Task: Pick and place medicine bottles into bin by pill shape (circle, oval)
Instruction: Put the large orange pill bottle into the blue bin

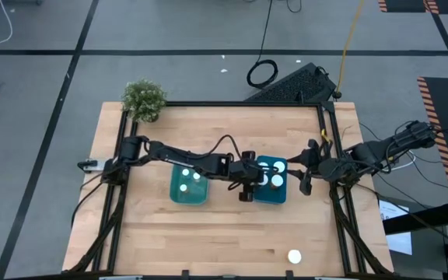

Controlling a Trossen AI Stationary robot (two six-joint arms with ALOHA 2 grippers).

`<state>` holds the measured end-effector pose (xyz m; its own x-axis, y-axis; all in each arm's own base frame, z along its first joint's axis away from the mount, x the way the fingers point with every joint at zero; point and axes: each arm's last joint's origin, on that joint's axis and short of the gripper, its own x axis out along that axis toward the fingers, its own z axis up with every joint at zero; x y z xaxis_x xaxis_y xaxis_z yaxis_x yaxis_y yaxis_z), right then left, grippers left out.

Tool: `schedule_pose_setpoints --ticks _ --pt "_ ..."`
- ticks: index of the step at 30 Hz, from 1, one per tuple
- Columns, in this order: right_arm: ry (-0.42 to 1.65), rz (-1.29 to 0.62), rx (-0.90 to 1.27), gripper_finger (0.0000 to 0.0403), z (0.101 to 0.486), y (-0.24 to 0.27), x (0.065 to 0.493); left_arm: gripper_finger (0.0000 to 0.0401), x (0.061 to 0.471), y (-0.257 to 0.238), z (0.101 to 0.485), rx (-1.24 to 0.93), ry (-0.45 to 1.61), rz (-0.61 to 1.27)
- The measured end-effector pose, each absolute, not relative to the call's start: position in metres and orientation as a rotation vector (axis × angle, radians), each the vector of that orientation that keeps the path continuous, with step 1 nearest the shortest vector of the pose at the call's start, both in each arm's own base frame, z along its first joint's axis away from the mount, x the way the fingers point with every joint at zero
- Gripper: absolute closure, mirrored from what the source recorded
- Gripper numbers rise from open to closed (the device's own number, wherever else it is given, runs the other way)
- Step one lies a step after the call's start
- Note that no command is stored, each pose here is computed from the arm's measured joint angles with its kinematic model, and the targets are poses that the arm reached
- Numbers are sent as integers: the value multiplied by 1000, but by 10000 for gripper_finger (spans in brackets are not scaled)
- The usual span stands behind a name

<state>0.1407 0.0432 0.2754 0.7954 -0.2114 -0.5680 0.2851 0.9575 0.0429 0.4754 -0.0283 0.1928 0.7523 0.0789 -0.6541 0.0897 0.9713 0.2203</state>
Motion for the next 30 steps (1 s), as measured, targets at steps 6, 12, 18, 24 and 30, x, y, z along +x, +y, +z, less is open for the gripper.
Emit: schedule_pose_setpoints --ticks 6,12,18,24,30 --pt "646 -118 301 231 239 53 145 160 455 -30 239 235 709 4" --pt "613 5 325 206 226 63 155 181 417 -49 287 221 708 15" --pt "661 64 260 200 221 91 168 198 385 -75 291 221 707 94" --pt "776 96 218 199 229 131 179 198 364 -92 270 232 706 147" --pt "969 63 167 199 247 171 187 199 354 -104 253 211 723 161"
